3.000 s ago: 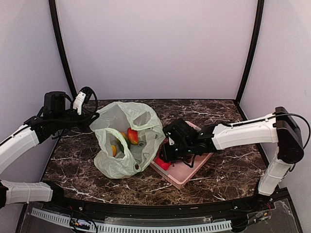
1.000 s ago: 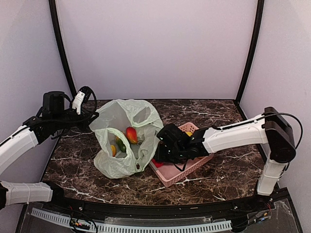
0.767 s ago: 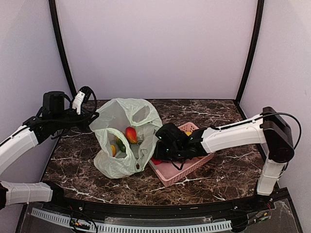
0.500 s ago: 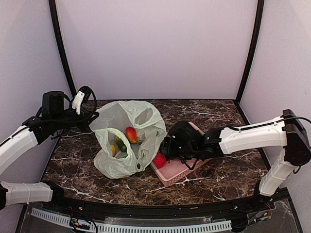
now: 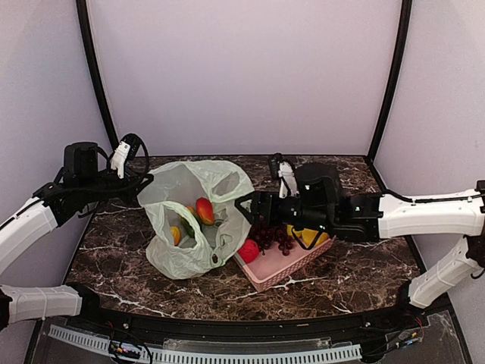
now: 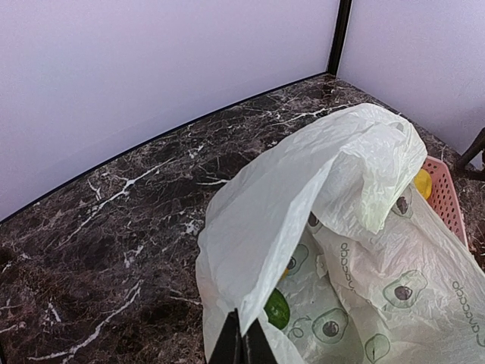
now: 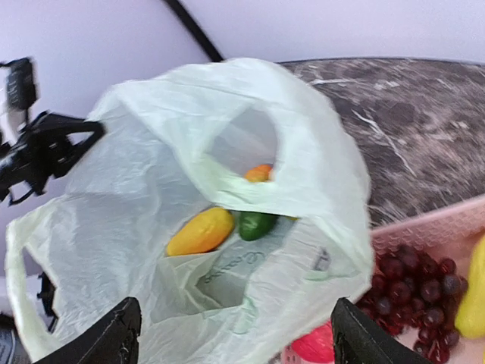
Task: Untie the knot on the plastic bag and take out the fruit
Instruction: Adjust the fake fruit in the bin, then adjust the bag handles on the takeout bag.
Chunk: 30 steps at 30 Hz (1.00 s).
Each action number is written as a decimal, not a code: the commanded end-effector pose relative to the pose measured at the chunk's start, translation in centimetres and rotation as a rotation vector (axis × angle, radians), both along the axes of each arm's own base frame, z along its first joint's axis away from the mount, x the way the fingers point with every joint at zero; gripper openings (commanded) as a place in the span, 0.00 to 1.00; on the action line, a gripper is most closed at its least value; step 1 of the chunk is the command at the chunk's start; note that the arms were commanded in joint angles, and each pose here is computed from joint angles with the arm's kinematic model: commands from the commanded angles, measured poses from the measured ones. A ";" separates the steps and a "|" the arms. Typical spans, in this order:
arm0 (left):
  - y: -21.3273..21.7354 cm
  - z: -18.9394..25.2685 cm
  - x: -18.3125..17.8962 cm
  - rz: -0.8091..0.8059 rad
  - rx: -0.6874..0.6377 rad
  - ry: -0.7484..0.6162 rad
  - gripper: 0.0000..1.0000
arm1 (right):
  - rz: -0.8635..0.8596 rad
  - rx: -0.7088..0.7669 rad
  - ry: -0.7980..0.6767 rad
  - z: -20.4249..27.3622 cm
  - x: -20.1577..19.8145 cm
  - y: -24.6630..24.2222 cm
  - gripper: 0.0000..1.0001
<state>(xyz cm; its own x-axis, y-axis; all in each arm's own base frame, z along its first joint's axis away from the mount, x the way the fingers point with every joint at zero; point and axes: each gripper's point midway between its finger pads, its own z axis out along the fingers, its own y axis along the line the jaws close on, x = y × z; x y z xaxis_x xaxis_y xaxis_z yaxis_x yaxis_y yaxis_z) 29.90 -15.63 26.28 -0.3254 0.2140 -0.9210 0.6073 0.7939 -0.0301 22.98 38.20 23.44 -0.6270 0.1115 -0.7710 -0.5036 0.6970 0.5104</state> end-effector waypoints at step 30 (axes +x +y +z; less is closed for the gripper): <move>-0.3 1.3 -0.2 0.008 -0.073 -0.009 0.01 | 0.837 -0.170 -0.144 -3.9 -11.3 20.1 0.00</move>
<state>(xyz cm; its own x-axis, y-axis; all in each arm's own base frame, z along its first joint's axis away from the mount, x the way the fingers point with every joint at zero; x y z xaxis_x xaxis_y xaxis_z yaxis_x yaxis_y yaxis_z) 29.95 -15.65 26.41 -0.3354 0.1926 -0.9222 0.5993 0.7989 -0.0511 13.80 56.89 25.50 -0.3540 -0.3075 -0.8832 -0.9324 0.1904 0.3074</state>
